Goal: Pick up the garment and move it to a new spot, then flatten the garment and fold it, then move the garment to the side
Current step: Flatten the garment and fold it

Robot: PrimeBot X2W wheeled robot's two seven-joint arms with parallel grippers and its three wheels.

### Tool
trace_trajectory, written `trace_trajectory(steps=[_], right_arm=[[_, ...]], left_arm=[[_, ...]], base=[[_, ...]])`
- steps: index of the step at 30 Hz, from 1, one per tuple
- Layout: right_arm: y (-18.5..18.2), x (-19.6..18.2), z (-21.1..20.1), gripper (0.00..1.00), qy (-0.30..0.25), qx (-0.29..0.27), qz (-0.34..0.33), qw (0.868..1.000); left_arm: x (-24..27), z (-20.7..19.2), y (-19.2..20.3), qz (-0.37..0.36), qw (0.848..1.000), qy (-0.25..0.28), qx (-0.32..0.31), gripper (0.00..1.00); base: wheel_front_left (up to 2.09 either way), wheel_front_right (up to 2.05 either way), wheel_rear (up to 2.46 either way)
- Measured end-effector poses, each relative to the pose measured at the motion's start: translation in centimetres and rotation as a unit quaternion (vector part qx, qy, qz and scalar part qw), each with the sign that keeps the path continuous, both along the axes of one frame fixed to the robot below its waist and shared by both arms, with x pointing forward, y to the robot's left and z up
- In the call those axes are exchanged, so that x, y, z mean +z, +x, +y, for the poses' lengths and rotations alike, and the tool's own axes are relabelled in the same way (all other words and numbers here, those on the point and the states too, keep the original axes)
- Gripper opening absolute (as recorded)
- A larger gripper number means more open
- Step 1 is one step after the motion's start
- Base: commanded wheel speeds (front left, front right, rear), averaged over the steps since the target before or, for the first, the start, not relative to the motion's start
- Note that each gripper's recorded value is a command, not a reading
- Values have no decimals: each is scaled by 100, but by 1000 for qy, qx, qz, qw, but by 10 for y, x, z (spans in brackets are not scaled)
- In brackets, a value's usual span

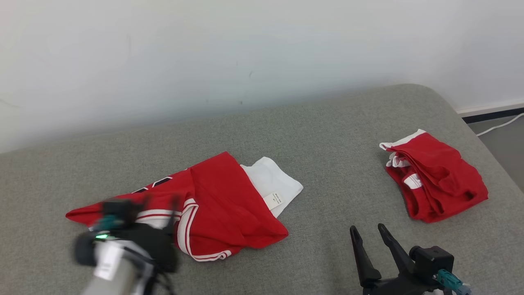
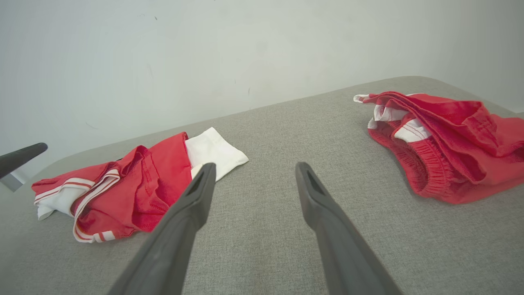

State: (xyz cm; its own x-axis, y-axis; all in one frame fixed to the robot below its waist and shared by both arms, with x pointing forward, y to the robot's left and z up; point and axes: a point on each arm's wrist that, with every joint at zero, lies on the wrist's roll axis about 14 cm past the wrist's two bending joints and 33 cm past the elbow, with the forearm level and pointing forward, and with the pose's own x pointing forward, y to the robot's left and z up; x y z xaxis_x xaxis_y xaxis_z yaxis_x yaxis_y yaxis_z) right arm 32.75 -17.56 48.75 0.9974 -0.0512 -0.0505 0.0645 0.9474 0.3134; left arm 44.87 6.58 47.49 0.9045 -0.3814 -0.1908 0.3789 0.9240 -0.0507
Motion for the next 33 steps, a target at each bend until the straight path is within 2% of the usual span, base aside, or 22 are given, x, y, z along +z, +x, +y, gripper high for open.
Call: trace_trajectory(steps=[3, 10, 17, 33], right_arm=[[1, 0, 1, 100, 0, 1, 0, 1000], [0, 2, 2, 100, 1, 1, -2, 1000], [-7, -2, -9, 100, 2, -19, 5, 1000], [-16, -13, -45, 100, -3, -82, 28, 996]], left_arm=[[7, -62, -23, -13, 995, -8, -97, 100], [3, -134, -64, -12, 976, 20, -218, 100], [-23, -151, -78, 16, 959, 79, -272, 100], [-70, -175, -69, 80, 934, 134, -321, 100]], base=[[0, 0, 0], [0, 0, 0], [0, 0, 0], [0, 0, 0]])
